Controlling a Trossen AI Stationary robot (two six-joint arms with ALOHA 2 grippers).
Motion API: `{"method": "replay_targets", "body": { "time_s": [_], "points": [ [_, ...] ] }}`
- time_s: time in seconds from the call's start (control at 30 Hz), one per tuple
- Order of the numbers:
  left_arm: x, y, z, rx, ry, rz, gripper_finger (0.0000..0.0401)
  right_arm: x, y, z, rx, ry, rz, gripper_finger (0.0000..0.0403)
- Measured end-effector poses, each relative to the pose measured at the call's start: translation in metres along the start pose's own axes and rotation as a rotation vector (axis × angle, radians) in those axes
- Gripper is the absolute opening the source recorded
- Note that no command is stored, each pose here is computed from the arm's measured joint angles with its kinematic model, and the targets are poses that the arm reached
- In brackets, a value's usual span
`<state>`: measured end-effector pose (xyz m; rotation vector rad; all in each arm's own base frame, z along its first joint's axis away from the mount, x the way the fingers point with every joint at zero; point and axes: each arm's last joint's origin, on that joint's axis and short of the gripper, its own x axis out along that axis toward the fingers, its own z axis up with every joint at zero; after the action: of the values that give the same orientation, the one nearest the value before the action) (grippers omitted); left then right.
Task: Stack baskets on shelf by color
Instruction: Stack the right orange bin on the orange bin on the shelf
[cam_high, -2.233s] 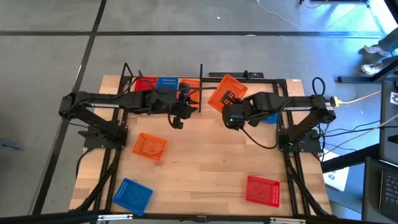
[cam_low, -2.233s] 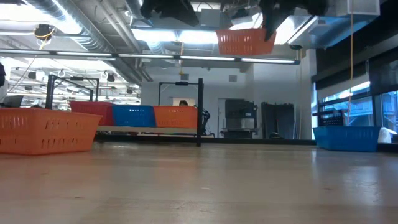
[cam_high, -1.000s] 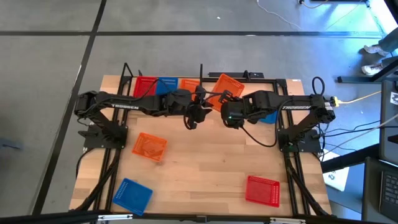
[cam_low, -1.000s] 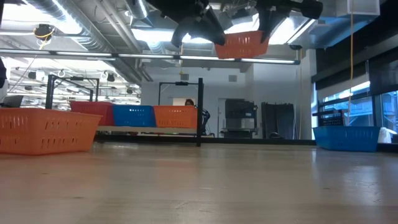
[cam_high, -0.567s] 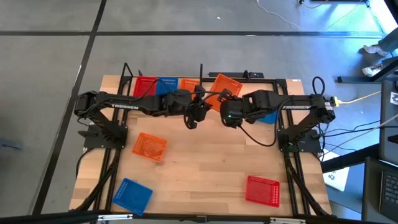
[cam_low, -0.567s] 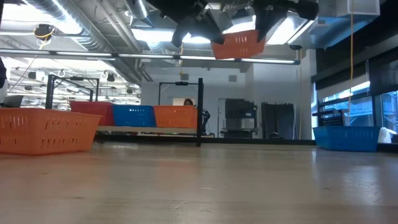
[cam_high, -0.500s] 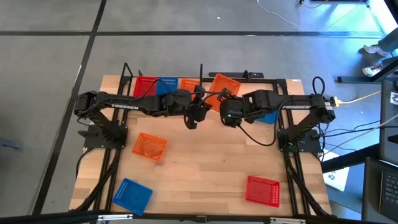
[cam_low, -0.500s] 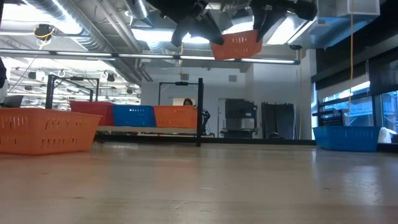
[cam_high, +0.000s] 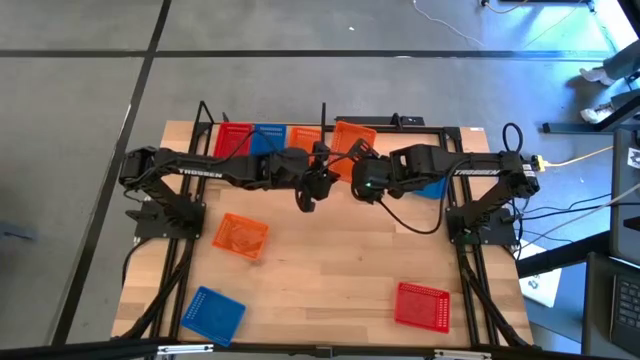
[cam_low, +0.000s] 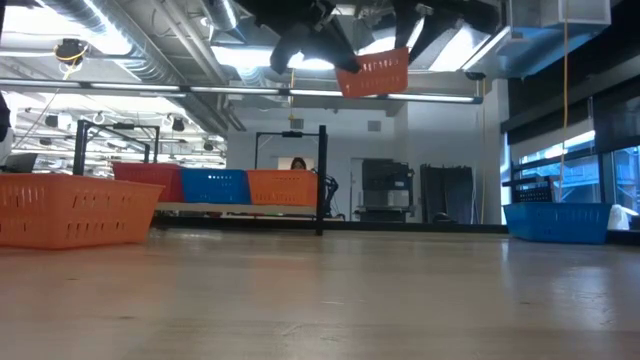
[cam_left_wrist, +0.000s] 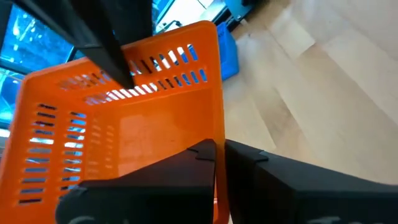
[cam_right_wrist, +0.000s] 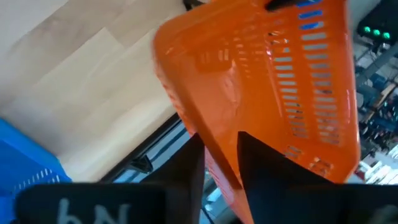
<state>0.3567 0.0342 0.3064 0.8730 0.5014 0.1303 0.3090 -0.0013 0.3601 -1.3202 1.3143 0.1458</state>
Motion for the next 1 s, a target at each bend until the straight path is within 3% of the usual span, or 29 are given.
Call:
{"method": "replay_targets", "body": {
  "time_s": [0.27,0.4,0.67,1.0],
  "points": [
    [0.0,-0.002,-0.002,-0.09,0.03,-0.012,0.0,-0.001,-0.002,-0.001,0.042,0.032,-0.036,0.0144],
    [-0.003,0.0,-0.003,-0.114,0.052,0.003,0.0,-0.008,-0.002,-0.005,0.072,0.059,-0.081,0.0148],
    [-0.018,0.007,-0.004,-0.136,0.099,0.027,0.0,-0.039,-0.001,-0.013,0.143,-0.038,-0.189,0.0148],
    [-0.061,0.044,-0.008,-0.242,0.083,0.178,0.0,-0.082,-0.003,-0.045,0.303,-0.156,-0.367,0.0149]
  ]
}}
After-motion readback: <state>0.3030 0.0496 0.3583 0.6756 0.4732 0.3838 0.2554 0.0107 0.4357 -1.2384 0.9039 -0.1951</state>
